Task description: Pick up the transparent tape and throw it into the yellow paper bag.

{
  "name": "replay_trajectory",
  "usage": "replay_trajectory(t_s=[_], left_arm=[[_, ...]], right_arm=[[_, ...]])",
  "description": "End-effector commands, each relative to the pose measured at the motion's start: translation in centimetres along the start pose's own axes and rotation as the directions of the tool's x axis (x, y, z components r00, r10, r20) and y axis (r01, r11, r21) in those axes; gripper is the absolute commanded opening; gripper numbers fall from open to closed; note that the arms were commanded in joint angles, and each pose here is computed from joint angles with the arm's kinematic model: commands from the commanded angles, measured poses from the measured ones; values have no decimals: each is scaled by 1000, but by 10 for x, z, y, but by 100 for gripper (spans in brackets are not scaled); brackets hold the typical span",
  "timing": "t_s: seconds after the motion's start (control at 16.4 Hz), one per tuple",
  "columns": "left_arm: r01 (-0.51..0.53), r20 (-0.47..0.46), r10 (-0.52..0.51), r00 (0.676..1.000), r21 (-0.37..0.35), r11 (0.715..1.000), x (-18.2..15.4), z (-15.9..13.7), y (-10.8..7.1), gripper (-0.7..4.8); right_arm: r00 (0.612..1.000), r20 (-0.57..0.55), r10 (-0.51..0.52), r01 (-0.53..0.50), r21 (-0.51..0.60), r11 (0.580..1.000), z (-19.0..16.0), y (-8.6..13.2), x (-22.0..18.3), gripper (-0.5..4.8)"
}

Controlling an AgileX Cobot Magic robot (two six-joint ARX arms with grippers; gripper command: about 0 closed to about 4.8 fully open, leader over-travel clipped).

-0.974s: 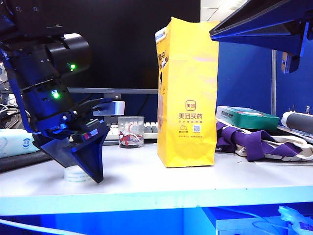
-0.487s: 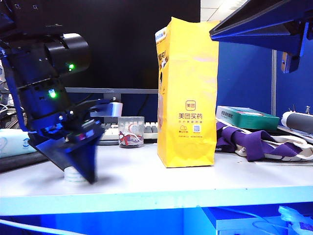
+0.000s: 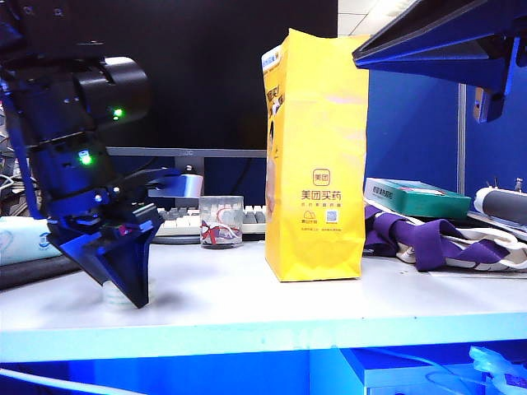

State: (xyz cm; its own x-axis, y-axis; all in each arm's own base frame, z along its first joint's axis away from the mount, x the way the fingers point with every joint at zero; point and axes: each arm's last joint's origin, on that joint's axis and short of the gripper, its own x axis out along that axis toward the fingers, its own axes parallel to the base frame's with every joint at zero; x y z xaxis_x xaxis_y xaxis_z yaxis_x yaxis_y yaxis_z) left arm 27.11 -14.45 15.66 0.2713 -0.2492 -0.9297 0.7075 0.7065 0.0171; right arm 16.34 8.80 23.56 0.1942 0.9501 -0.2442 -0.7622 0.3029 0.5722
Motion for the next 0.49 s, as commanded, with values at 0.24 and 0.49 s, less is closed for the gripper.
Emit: replay_trajectory(t_s=[0.24,0.49], left_arm=[[39,-65,-38,997,9,999,-32,31,5,236],[13,85,-16,996,36,999,-93,78,13,236]], right_arm=[[1000,12,5,-5,-23,1000,3,1,0,8],[1000,12,5,-5,-26,1000,3,1,0,8]])
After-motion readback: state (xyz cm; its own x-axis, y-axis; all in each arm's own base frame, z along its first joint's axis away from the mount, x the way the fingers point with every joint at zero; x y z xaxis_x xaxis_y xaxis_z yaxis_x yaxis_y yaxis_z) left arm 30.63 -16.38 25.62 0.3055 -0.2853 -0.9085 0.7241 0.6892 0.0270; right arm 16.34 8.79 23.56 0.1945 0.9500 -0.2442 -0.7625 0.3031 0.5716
